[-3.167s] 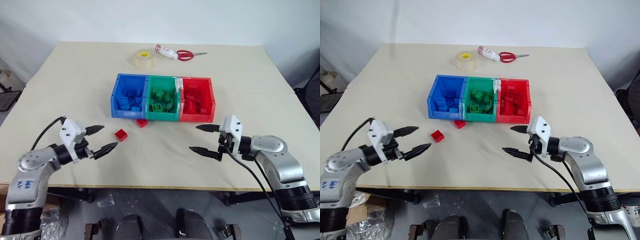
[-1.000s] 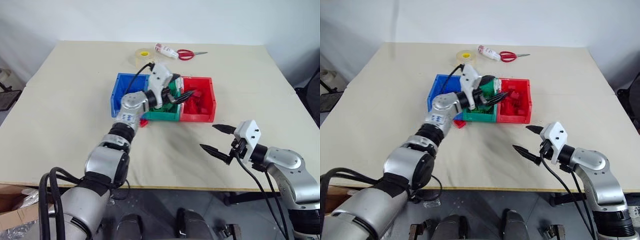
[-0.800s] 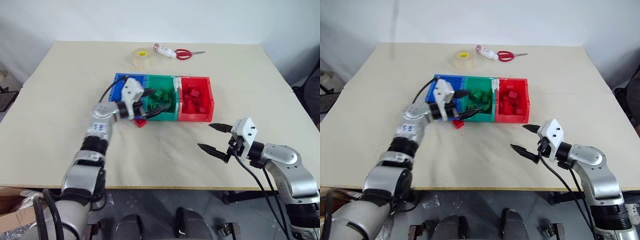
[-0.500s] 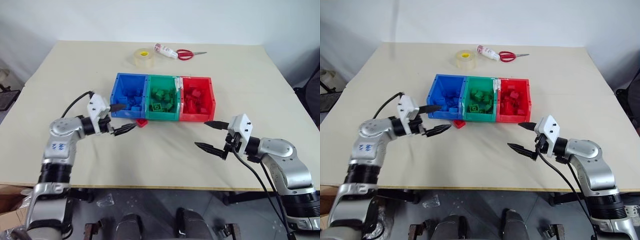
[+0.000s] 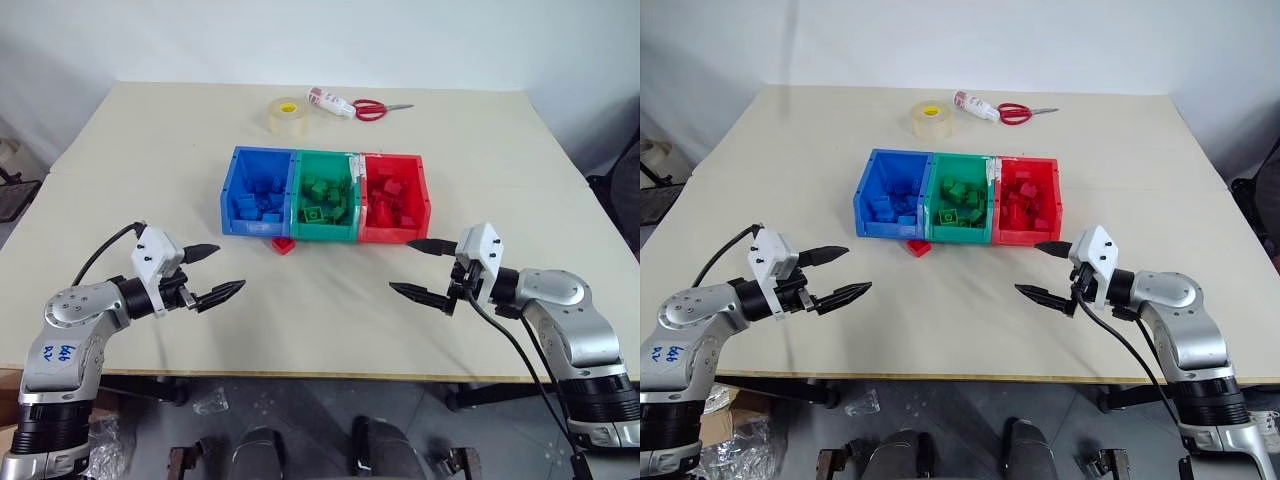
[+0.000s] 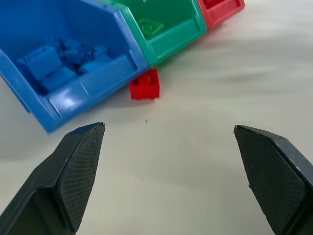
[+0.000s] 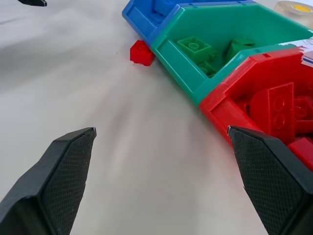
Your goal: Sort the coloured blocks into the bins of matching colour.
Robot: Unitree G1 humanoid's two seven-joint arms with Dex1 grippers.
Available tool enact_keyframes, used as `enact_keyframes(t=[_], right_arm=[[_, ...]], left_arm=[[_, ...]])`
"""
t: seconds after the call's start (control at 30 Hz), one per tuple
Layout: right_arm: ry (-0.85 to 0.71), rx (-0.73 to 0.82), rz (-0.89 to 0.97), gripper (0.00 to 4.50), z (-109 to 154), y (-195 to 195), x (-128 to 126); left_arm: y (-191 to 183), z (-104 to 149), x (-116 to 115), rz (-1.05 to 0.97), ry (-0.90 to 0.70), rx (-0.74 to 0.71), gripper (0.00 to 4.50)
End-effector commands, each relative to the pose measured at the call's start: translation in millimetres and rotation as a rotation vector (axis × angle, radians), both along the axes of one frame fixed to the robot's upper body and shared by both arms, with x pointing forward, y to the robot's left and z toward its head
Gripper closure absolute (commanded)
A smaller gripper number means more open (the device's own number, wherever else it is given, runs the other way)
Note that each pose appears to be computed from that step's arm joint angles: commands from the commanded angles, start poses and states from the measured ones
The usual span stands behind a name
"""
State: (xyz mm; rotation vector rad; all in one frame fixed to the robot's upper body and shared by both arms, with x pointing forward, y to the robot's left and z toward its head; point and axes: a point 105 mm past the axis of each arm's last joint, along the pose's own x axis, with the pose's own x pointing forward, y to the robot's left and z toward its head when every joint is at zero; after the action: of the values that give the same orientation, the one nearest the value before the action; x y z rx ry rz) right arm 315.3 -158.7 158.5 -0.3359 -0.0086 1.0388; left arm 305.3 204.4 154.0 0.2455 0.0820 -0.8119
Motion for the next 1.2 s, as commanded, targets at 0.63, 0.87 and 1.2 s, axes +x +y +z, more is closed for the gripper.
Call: enact_keyframes(t=[0.63, 0.87, 1.2], right_arm=[[-0.034, 0.015, -0.034, 0.00, 2.5, 0.1, -12.9], [-0.033, 0.025, -0.033, 0.00, 4.0, 0.2, -13.4], [-0.011, 0.135, -0.026, 0.00, 10.1, 1.5, -20.1]], left_arm=[[-58.9, -55.5, 56.4, 0.191, 0.053, -0.061, 0.01], [-70.8, -62.9, 69.4, 0.200, 0.049, -0.050, 0.01], [-90.3, -66.2, 86.0, 0.175, 0.030, -0.043, 0.01]])
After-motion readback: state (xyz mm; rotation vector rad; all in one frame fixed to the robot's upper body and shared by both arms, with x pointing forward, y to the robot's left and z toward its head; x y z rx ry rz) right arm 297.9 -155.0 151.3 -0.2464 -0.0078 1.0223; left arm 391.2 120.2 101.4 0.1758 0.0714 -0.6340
